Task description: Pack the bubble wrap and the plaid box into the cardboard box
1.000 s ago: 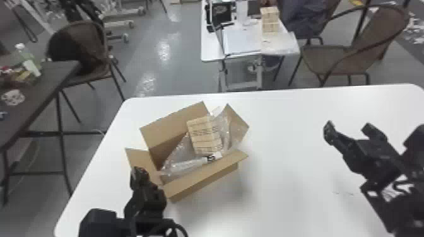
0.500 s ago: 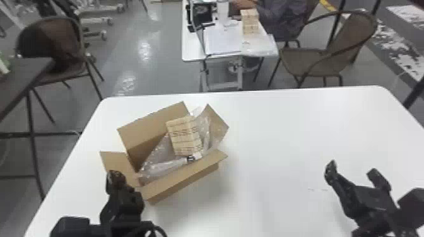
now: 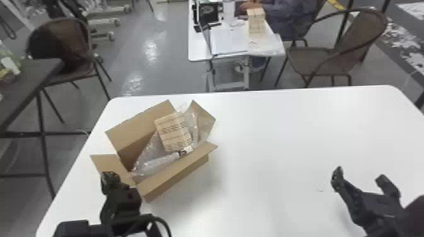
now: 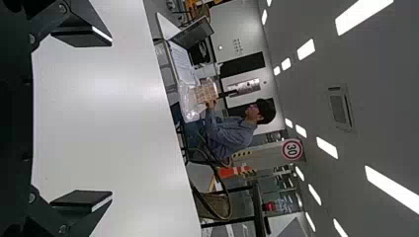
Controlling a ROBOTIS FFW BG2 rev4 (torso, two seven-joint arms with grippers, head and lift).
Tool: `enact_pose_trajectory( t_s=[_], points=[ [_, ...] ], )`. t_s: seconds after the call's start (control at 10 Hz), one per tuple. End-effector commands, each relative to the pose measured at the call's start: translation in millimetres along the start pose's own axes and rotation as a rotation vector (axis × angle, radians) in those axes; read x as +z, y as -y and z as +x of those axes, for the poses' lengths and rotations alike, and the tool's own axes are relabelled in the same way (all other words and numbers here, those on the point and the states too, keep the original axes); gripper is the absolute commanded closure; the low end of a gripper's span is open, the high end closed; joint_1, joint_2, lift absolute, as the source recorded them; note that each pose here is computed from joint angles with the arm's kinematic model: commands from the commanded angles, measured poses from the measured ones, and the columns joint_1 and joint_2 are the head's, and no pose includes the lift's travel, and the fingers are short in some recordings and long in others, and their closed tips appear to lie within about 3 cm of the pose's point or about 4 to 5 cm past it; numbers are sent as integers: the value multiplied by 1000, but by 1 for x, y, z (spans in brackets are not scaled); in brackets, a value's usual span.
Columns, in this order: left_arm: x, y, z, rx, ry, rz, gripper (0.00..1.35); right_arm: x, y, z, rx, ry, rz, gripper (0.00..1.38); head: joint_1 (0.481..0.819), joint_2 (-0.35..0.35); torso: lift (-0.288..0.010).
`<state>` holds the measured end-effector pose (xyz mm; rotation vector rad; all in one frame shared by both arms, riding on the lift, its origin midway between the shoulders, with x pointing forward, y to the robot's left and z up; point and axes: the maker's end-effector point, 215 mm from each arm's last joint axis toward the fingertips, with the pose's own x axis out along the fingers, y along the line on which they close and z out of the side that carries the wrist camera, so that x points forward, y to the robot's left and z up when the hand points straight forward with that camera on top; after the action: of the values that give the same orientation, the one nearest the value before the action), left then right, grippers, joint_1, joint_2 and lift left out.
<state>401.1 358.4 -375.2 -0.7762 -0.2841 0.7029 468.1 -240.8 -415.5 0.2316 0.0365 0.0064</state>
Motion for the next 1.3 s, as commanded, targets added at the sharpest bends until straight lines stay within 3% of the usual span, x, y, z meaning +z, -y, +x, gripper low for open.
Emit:
enact_pose_trajectory(
  t_s=[0.0, 0.5, 0.8, 0.9, 1.0, 1.1, 1.2],
  points=[
    [17, -1, 3, 34, 78, -44, 1207, -2, 0, -1, -1, -4, 0, 193, 695, 149, -102],
    [80, -68, -7, 252, 333, -182, 1207, -7, 0, -1, 0, -24, 5, 193, 695, 239, -102],
    [76, -75, -14, 283, 357, -206, 1176, -9, -2, 0, 2, -33, 6, 194, 695, 278, -102],
    [70, -67, -14, 266, 337, -212, 808, -9, -2, 0, 3, -33, 6, 193, 695, 278, -102],
    [73, -63, -14, 246, 354, -205, 334, -9, -2, 0, 3, -35, 7, 193, 695, 268, -102],
    [79, -62, -12, 235, 369, -208, -2, -9, -2, -1, 3, -35, 5, 193, 695, 260, -102],
    [92, -59, -10, 208, 408, -190, 53, -8, -2, -1, 4, -32, 0, 194, 695, 261, -102]
  ],
)
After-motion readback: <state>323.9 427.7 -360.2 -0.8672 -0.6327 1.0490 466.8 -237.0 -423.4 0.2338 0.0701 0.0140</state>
